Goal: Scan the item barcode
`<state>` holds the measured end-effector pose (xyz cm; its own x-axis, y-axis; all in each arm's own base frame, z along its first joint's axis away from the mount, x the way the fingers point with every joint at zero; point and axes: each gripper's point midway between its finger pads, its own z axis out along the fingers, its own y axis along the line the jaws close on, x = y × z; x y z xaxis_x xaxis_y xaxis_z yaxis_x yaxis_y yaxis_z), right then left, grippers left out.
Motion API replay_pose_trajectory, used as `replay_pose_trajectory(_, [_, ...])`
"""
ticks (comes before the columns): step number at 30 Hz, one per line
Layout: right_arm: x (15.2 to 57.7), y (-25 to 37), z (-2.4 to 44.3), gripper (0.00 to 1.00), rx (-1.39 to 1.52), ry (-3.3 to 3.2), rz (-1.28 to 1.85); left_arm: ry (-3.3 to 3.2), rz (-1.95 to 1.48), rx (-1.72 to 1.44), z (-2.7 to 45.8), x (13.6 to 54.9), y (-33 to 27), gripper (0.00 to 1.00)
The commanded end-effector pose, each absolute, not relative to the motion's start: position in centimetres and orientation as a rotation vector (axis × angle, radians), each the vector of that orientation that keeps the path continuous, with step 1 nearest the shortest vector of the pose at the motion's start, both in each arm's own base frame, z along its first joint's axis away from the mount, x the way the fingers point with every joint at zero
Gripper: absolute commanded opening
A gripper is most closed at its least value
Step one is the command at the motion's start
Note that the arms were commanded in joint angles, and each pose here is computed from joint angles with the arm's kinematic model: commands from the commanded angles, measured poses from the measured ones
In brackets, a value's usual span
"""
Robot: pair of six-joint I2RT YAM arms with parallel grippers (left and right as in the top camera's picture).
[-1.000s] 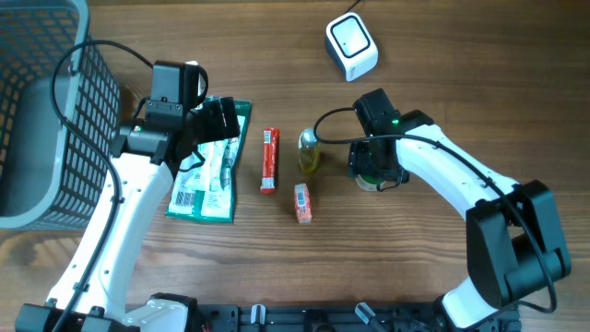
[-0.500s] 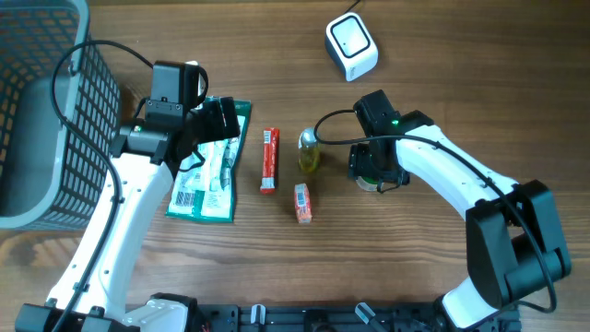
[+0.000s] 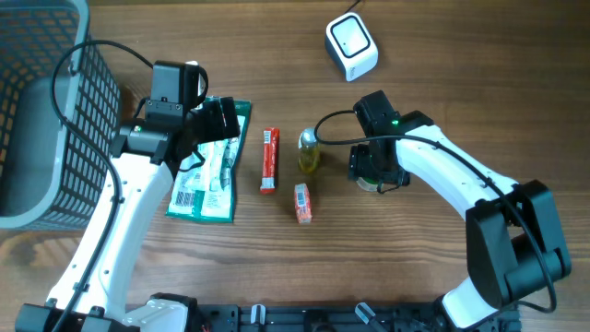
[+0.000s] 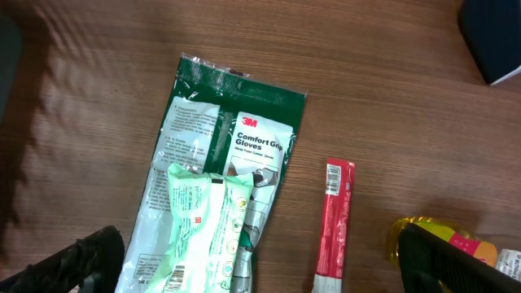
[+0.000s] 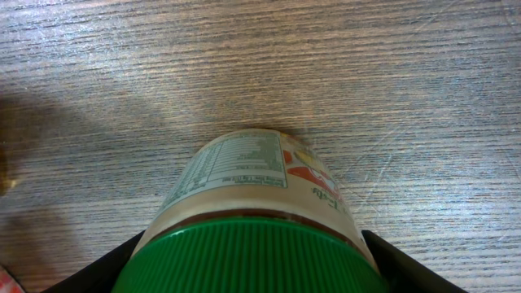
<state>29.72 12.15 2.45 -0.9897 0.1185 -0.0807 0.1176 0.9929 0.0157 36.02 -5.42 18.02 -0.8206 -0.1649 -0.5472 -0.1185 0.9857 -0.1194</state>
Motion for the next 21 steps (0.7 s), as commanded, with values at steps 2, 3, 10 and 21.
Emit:
replay_pose_trajectory(2, [29.48, 11.96, 2.02, 0.77, 0.211, 3.054, 0.024, 2.54, -0.114, -0.202, 18.1, 36.16, -5.32, 1.0])
replay_pose_trajectory(3, [29.5, 11.97, 2.0, 0.77, 0.211, 3.053, 0.025, 2.54, -0.114, -0.202, 18.1, 36.16, -5.32, 1.0])
replay_pose_trajectory(10, [29.51, 11.97, 1.84, 0.77, 0.211, 3.05, 0.027, 2.541, -0.114, -0.202, 18.09, 36.15, -5.32, 1.0])
replay_pose_trajectory(21, [29.72, 12.05, 1.46, 0.72, 0.211, 3.034, 0.039, 2.541, -0.114, -0.202, 18.09, 36.15, -5.32, 1.0])
